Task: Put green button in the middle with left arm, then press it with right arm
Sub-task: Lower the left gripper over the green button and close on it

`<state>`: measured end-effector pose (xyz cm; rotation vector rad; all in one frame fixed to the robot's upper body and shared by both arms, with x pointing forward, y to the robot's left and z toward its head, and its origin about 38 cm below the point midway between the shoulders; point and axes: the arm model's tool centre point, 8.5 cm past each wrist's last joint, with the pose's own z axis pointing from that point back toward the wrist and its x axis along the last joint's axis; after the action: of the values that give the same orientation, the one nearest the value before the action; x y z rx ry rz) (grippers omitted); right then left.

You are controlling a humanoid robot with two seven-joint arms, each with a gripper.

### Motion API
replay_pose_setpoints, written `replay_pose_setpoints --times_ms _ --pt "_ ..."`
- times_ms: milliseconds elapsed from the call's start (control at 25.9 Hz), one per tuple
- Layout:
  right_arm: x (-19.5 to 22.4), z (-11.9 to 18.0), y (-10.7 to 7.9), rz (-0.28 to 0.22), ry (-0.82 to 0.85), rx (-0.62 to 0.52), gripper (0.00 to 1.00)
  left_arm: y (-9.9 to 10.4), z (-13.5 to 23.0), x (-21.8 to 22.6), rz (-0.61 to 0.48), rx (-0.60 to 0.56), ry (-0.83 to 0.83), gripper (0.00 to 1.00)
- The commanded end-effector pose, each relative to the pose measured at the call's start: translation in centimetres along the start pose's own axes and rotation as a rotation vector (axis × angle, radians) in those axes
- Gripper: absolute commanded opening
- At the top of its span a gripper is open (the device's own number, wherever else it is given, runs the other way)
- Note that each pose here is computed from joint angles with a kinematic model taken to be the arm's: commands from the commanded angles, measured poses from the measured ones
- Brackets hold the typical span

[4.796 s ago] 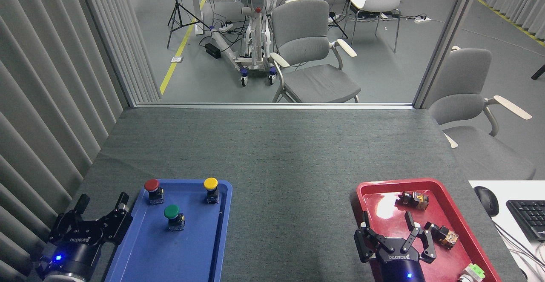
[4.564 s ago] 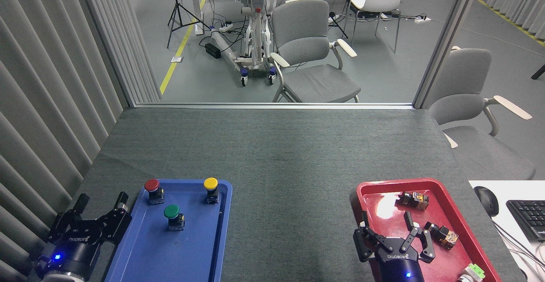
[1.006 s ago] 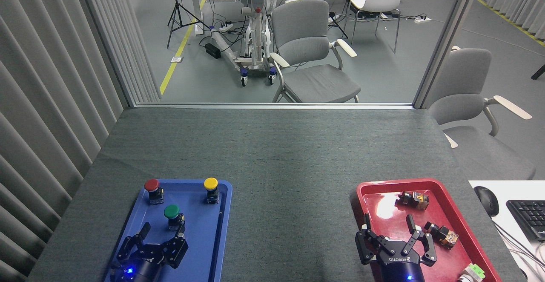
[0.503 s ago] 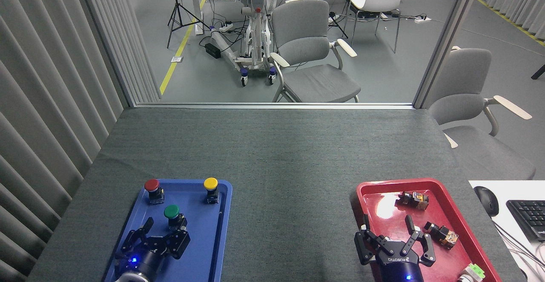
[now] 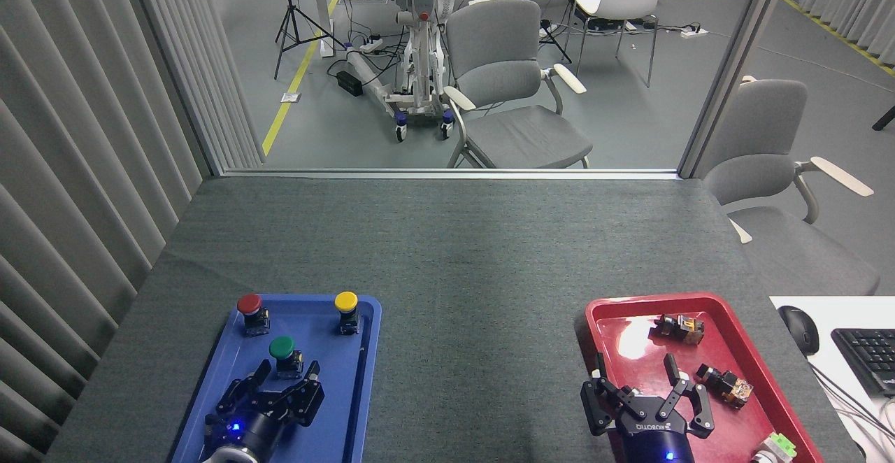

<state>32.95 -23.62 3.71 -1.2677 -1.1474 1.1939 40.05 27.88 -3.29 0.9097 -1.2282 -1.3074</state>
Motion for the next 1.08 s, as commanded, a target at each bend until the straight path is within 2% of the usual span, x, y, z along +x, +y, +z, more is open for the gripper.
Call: replay_pose_setpoints --times_ms 0,155,232,387,425,580,735,812,928,1044 --pt "-0.1 0.1 0.0 0.001 0.002 0.000 1.00 0.3 -0.8 0.5 0.002 0.000 -0.008 0.92" --pt "-0.1 0.0 0.0 0.003 0.001 0.000 1.00 0.5 -1.1 0.3 0.003 0.012 0.005 0.86" --pt "-0.2 0.0 0.0 0.006 0.001 -0.001 1.00 0.7 -1.3 0.3 0.002 0.017 0.006 0.75" --pt "-0.3 0.0 0.0 0.007 -0.001 0.001 1.00 0.5 -1.2 0.0 -0.002 0.003 0.010 0.43" --pt "-0.2 0.0 0.0 0.005 -0.001 -0.001 1.00 0.2 -1.1 -0.2 -0.003 -0.004 0.014 0.37" --pt "-0.2 0.1 0.1 0.006 -0.002 0.003 1.00 0.0 -1.0 -0.3 -0.006 -0.004 0.013 0.25" --pt "-0.3 0.1 0.1 0.007 -0.001 0.004 1.00 -0.1 -0.8 0.0 -0.020 0.016 -0.020 0.08" --pt "-0.3 0.1 0.1 0.009 -0.002 0.002 1.00 0.8 -0.7 0.0 -0.024 0.054 -0.066 0.05" --pt "-0.4 0.1 0.1 0.010 -0.001 0.004 1.00 4.8 -0.3 1.0 -0.040 0.210 -0.289 0.00" --pt "-0.4 0.1 0.1 0.010 0.001 0.004 1.00 7.4 0.2 4.1 -0.071 0.298 -0.500 0.00"
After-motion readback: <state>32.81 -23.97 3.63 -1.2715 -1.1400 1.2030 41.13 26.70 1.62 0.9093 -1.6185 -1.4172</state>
